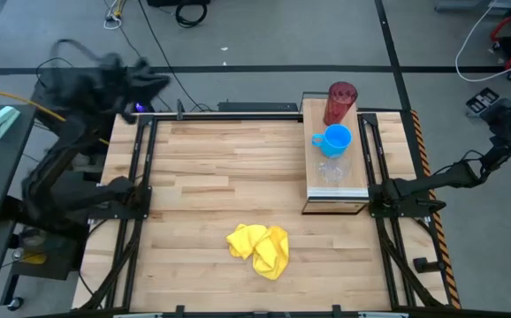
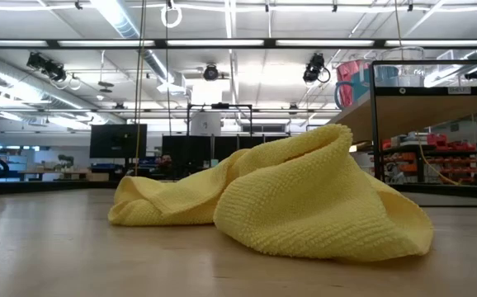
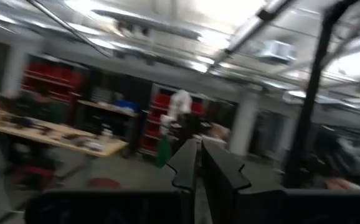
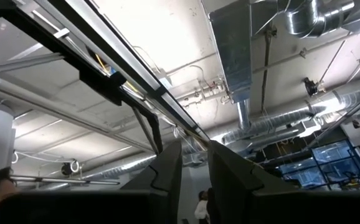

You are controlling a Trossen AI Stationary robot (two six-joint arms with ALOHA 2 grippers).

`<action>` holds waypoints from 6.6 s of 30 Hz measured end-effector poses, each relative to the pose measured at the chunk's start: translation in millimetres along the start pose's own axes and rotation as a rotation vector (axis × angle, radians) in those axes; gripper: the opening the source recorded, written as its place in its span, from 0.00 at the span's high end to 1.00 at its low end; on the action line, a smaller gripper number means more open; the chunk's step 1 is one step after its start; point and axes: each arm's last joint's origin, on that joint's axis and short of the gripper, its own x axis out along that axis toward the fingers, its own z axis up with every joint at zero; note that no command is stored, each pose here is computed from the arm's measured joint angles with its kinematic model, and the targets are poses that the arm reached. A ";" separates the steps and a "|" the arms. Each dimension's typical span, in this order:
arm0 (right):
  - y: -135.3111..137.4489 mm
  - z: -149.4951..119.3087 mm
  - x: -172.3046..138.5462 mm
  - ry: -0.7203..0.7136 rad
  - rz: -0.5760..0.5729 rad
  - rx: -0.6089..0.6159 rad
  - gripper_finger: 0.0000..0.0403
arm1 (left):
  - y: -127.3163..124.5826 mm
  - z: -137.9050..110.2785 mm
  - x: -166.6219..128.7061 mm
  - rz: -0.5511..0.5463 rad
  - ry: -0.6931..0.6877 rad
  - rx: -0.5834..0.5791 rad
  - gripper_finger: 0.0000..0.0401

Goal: Stack small to large cups/mugs on shelf
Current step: Return to Home Position

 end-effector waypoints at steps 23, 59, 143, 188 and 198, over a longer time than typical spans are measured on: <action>-0.5 -2.2 -0.1 0.023 -0.006 0.027 0.79 | -151.1 -28.7 98.5 -0.333 0.303 0.015 0.92; -13.5 8.8 -7.9 0.014 0.035 0.178 0.79 | -137.4 -17.1 -87.0 -0.701 0.031 -0.129 0.90; -88.9 -237.9 38.6 0.045 -0.662 -0.502 0.79 | -95.8 -117.4 -147.5 -0.700 0.009 -0.075 0.92; -102.7 -219.9 29.5 -0.044 -0.900 -0.795 0.79 | -102.8 -146.6 -141.9 -0.701 0.037 -0.128 0.93; -104.8 -206.2 27.0 -0.151 -1.006 -0.946 0.79 | -102.8 -147.3 -141.9 -0.701 0.046 -0.126 0.90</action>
